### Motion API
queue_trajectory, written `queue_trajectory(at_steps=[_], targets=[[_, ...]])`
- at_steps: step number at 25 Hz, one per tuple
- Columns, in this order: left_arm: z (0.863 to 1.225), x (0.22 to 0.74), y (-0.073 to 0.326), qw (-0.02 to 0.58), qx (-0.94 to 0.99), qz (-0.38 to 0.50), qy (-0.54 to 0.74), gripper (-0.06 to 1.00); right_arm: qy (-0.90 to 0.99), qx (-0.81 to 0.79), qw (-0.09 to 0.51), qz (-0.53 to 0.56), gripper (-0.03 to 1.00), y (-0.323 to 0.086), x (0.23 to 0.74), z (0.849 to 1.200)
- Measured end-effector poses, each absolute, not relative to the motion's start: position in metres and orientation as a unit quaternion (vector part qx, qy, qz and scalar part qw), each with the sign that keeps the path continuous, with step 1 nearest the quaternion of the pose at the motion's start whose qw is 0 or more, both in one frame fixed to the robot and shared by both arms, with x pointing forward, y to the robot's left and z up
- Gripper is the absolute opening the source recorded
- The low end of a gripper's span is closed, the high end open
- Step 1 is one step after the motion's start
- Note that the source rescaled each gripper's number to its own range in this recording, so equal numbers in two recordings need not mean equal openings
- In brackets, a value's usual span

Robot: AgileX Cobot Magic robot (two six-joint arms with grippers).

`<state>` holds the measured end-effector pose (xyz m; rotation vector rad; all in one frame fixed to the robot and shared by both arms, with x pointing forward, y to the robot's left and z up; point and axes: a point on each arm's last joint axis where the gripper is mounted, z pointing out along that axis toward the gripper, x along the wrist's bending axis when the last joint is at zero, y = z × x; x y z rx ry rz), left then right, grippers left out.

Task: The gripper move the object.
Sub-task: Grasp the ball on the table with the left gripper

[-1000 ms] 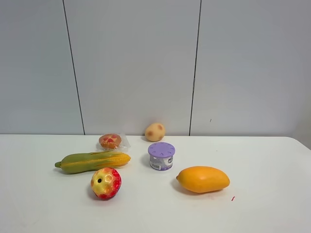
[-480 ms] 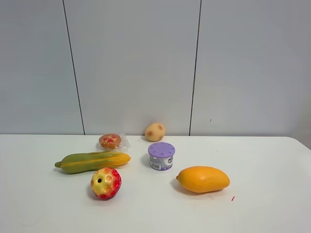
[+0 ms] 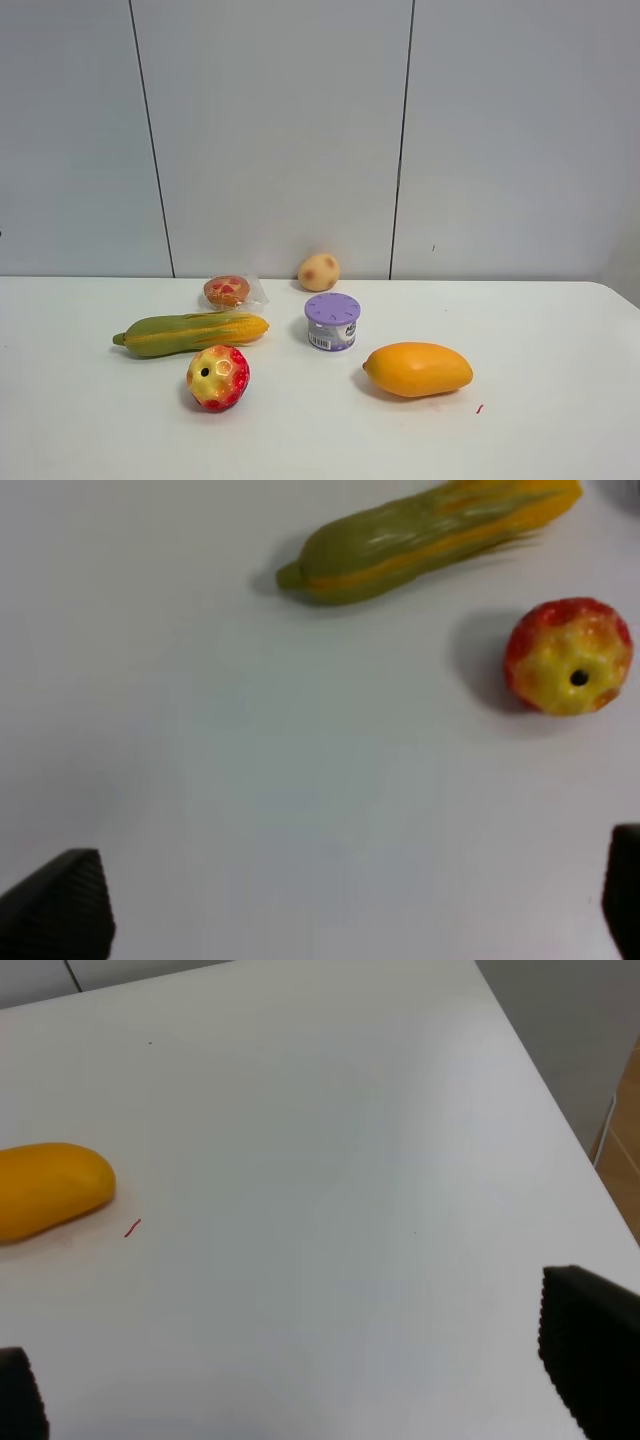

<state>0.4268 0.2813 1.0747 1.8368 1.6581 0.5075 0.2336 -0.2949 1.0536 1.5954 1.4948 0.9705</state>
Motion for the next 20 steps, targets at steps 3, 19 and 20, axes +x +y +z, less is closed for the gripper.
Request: queue_trajectory(at_steps=[3, 19, 20], targets=[[1.068, 0.437, 0.269, 0.306, 0.709, 0.181, 0.609, 1.0, 0.582, 0.621, 0.366, 0.378, 1.0, -0.295, 0.234, 1.054], [1.034, 0.471, 0.186, 0.334, 0.775, 0.126, 0.522, 1.0, 0.582, 0.621, 0.366, 0.378, 1.0, -0.295, 0.234, 1.054], [1.031, 0.474, 0.18, 0.332, 0.779, 0.121, 0.517, 1.0, 0.582, 0.621, 0.366, 0.378, 1.0, -0.295, 0.234, 1.054]])
